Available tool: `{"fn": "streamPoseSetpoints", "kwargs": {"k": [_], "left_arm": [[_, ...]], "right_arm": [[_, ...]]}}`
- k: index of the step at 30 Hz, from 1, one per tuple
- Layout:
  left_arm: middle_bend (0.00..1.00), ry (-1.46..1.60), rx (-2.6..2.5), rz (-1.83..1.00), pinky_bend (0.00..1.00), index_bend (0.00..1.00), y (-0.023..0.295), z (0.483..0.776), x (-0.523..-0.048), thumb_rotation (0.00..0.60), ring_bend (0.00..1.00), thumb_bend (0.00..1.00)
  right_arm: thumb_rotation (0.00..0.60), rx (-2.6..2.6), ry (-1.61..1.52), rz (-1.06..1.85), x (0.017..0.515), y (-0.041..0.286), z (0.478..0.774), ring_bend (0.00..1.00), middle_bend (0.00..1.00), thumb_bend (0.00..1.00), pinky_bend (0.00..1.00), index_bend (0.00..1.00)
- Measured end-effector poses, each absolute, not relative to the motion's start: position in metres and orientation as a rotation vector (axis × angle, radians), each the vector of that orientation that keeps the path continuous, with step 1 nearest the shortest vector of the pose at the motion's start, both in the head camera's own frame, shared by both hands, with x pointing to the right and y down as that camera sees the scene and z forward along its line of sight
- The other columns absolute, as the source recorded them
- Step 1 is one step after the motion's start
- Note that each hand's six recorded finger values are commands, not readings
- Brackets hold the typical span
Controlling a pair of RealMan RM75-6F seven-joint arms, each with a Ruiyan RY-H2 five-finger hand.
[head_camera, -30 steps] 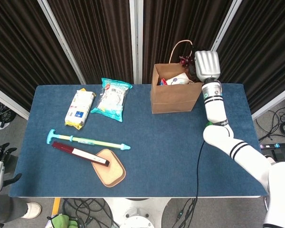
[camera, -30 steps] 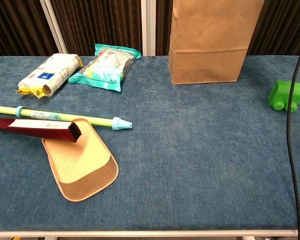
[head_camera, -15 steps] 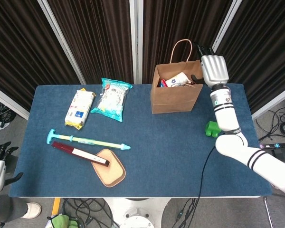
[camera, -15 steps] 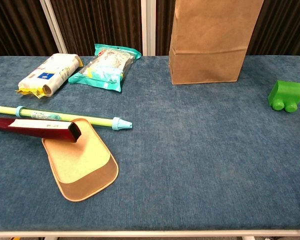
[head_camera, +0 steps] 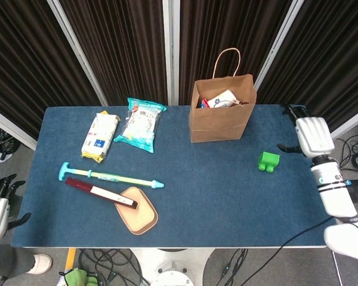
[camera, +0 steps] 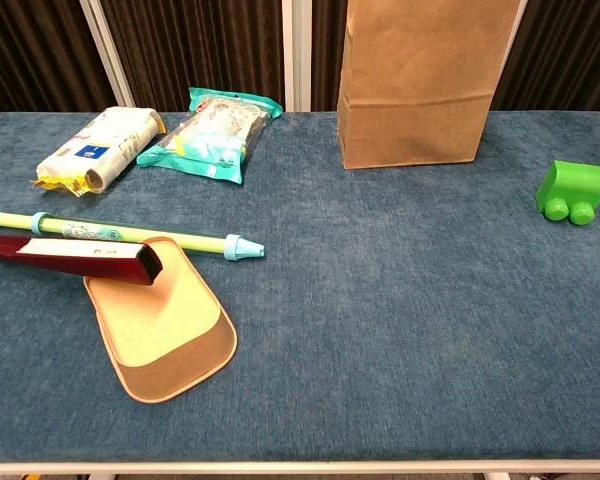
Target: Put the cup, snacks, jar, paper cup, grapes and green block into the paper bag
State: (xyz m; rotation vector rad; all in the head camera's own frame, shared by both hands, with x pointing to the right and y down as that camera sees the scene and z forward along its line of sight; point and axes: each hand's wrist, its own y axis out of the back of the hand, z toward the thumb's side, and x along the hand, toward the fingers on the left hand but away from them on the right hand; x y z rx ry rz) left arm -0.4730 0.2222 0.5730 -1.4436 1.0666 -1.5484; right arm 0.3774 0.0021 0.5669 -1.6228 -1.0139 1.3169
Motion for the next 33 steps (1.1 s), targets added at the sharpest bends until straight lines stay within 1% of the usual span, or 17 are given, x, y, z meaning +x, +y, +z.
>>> {"fn": "streamPoseSetpoints", "kwargs": {"k": [4, 9, 14, 21, 29, 33], "left_arm": [[0.23, 1.064, -1.445, -1.538, 0.14, 0.29, 0.22, 0.573, -0.471, 0.6, 0.16, 0.0], [0.23, 1.06, -1.448, -1.531, 0.14, 0.29, 0.22, 0.572, -0.469, 0.6, 0.16, 0.0], [0.23, 1.066, -1.445, -1.542, 0.14, 0.29, 0.222, 0.572, -0.471, 0.6, 0.16, 0.0], [0.23, 1.068, -1.445, -1.553, 0.14, 0.29, 0.224, 0.573, -0.472, 0.6, 0.16, 0.0], [0.23, 1.071, -1.444, -1.563, 0.14, 0.29, 0.226, 0.573, -0.474, 0.6, 0.16, 0.0], [0.23, 1.071, -1.445, -1.564, 0.14, 0.29, 0.226, 0.574, -0.474, 0.6, 0.16, 0.0]], "right_arm": [[0.6, -1.624, -0.934, 1.432, 0.402, 0.035, 0.586, 0.16, 0.2, 0.0, 0.42, 0.12], [0.6, -1.597, -0.831, 1.569, 0.423, 0.053, 0.617, 0.15, 0.19, 0.01, 0.41, 0.11], [0.6, -1.561, -0.761, 1.656, 0.435, 0.06, 0.648, 0.15, 0.21, 0.03, 0.41, 0.11], [0.6, -1.553, -0.688, 1.73, 0.437, 0.064, 0.691, 0.15, 0.23, 0.04, 0.41, 0.12], [0.6, -1.582, -0.636, 1.75, 0.424, 0.065, 0.727, 0.16, 0.25, 0.07, 0.41, 0.13], [0.6, -1.594, -0.598, 1.733, 0.412, 0.066, 0.741, 0.16, 0.27, 0.09, 0.41, 0.16]]}}
